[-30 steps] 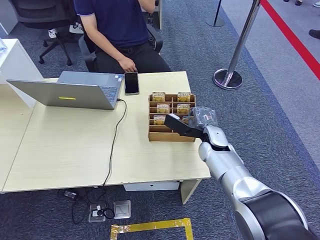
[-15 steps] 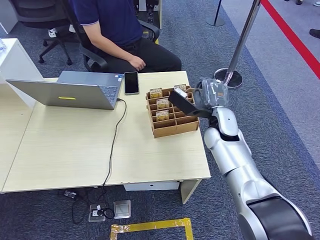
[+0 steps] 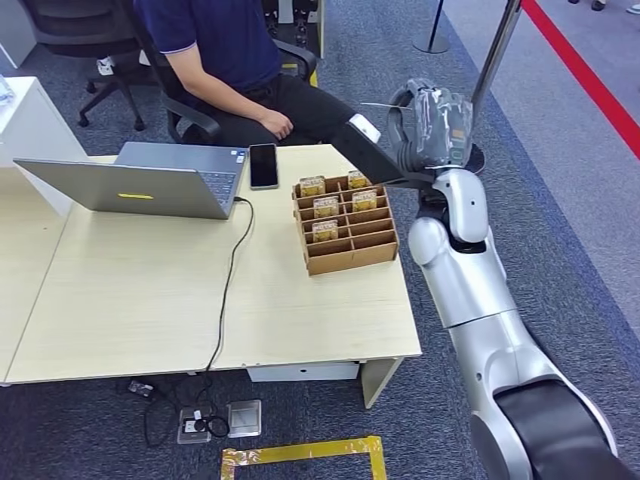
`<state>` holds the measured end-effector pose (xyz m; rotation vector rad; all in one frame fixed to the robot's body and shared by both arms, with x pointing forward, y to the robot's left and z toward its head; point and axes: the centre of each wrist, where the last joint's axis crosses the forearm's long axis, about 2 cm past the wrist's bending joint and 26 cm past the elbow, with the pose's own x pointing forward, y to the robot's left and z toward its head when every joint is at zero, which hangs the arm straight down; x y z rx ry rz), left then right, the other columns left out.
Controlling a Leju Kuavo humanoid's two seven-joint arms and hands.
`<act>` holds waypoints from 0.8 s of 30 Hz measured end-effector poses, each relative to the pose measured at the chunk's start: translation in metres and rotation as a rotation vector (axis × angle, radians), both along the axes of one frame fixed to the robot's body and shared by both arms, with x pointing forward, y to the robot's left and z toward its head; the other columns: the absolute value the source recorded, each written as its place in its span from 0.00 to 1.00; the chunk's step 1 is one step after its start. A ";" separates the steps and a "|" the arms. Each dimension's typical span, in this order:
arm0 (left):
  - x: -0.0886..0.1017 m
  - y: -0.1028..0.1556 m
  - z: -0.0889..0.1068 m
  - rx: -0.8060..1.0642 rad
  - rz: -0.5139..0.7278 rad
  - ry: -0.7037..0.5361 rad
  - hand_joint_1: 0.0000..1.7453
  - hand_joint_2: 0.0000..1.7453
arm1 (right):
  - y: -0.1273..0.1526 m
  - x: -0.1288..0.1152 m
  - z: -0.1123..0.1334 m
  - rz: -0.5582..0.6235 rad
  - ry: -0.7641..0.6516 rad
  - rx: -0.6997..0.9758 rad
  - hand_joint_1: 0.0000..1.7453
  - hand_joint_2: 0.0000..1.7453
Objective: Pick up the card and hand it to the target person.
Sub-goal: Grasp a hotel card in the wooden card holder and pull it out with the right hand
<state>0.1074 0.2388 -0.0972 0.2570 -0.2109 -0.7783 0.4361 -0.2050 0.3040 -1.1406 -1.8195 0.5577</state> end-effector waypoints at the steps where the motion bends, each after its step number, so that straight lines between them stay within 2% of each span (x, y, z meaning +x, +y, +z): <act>1: 0.002 0.000 0.001 0.001 -0.006 -0.002 0.00 0.00 | 0.005 0.004 0.001 -0.005 -0.006 0.001 1.00 1.00; 7: 0.012 -0.001 0.003 0.011 -0.032 -0.008 0.00 0.00 | 0.037 0.022 0.002 -0.007 -0.028 -0.001 1.00 1.00; 11: 0.013 -0.002 0.003 0.013 -0.043 -0.010 0.00 0.00 | 0.051 0.026 -0.012 0.011 0.006 -0.028 1.00 1.00; 17: 0.013 -0.003 0.004 0.018 -0.053 0.001 0.00 0.00 | 0.061 0.028 -0.031 -0.003 0.112 -0.090 1.00 1.00; 24: 0.013 -0.003 0.004 0.022 -0.050 0.006 0.00 0.00 | 0.064 0.028 -0.038 -0.013 0.184 -0.118 1.00 1.00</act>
